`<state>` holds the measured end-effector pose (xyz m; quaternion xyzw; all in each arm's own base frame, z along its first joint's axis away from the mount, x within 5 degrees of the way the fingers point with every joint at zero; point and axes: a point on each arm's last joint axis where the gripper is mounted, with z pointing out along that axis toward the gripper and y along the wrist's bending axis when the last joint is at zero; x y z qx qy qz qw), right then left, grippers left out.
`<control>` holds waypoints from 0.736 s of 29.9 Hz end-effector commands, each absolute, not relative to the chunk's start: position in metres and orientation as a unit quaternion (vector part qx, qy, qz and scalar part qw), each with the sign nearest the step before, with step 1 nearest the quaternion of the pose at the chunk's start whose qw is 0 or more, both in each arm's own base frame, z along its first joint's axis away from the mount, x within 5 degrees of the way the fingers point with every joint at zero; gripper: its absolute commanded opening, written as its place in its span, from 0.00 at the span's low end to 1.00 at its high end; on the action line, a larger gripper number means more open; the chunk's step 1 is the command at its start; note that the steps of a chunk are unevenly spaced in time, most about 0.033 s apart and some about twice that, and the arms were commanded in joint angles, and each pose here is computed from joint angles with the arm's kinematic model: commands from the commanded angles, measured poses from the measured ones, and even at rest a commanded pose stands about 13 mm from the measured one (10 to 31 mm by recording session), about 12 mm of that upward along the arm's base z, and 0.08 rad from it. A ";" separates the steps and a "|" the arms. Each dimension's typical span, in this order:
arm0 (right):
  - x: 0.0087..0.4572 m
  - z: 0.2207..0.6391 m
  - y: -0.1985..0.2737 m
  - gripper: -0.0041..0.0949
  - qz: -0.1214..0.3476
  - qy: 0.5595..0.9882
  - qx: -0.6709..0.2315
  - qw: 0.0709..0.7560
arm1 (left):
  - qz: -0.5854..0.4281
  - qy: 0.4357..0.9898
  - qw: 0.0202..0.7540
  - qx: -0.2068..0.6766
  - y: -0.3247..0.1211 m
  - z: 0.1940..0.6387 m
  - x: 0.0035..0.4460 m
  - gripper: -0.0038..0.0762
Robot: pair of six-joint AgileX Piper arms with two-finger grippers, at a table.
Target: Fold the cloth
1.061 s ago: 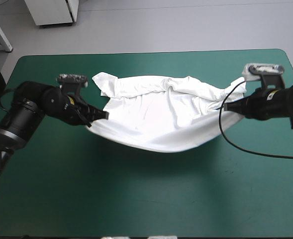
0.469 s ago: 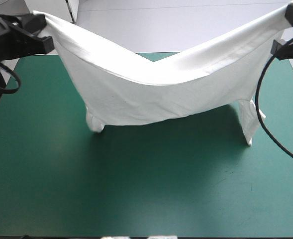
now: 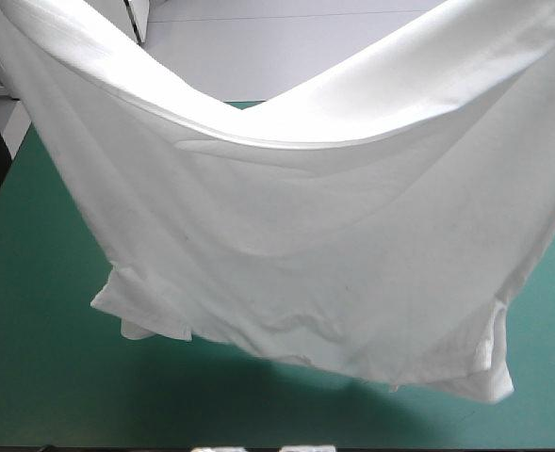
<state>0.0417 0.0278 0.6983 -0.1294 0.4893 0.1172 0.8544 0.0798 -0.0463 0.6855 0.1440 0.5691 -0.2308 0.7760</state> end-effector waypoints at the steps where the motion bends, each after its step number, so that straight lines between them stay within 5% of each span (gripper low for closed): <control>1: 0.056 0.703 0.027 0.03 0.114 0.471 -0.121 0.866 | -0.233 0.531 0.803 0.139 -0.046 0.693 0.081 0.04; 9: 0.179 0.679 0.037 0.03 0.120 0.553 -0.112 0.817 | -0.142 0.570 0.802 0.109 -0.063 0.679 0.165 0.04; 15: 0.230 0.678 0.036 0.03 0.115 0.494 -0.076 0.858 | -0.089 0.530 0.838 0.095 -0.076 0.673 0.221 0.04; 22: 0.240 0.678 0.035 0.03 0.078 0.470 -0.084 0.875 | -0.115 0.475 0.869 0.080 -0.088 0.672 0.248 0.04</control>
